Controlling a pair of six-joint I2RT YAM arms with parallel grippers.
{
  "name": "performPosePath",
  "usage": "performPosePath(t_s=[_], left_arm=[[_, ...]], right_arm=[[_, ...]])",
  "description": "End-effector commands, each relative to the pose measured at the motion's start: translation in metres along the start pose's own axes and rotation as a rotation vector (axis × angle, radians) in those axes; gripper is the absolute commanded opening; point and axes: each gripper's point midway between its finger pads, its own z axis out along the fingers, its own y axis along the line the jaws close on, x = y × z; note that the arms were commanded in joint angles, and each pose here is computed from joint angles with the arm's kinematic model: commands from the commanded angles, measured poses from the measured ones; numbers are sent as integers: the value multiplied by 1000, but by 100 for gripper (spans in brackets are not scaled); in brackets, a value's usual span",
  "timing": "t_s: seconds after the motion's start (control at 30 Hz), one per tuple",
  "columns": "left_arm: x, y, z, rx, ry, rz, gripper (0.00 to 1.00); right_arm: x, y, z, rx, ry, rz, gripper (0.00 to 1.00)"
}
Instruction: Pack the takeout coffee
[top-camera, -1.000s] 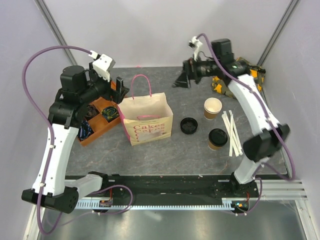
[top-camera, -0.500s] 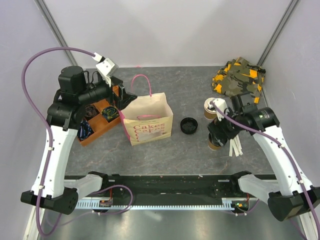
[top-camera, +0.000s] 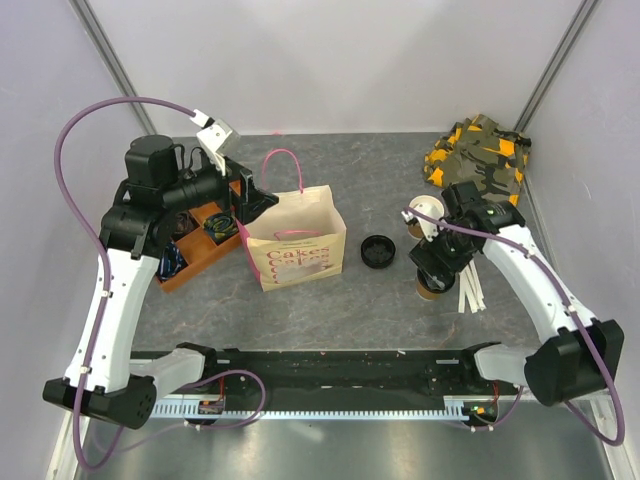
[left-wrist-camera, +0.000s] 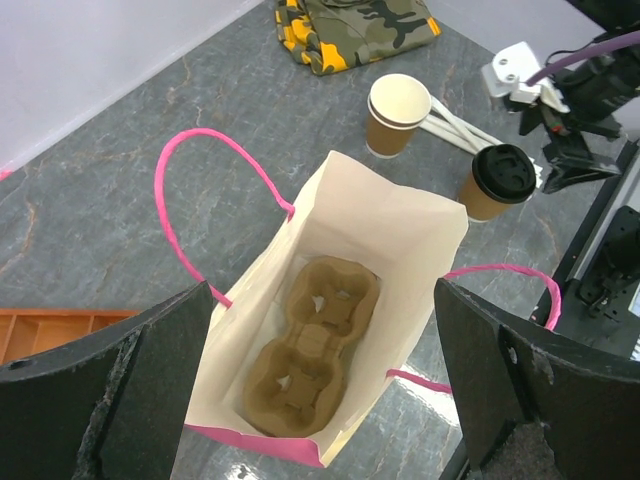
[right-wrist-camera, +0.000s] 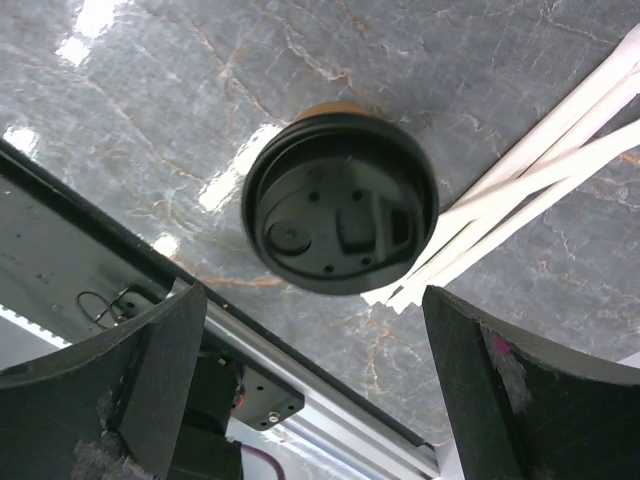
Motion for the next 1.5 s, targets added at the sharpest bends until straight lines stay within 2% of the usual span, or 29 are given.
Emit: performPosePath(t_s=[0.0, 0.17, 0.77, 1.1, 1.3, 1.47], left_arm=[[-8, -7, -6, 3, -38, -22, 100], [-9, -7, -8, -8, -44, -26, 100], [-10, -3, 0, -4, -38, -64, 100], [-6, 1, 4, -18, -29, -102, 100], [0, 4, 7, -35, -20, -149, 99], [3, 10, 8, -59, -11, -151, 99]], right_arm=[[-15, -20, 9, 38, -21, -29, 98], [-18, -28, 15, 38, -15, -28, 98], [-6, -15, 34, -56, -16, -39, 98], [-5, -21, 40, -23, -25, -44, 98], [-7, -20, 40, -26, -48, -54, 90], [-3, -19, 41, -28, -48, -62, 87]])
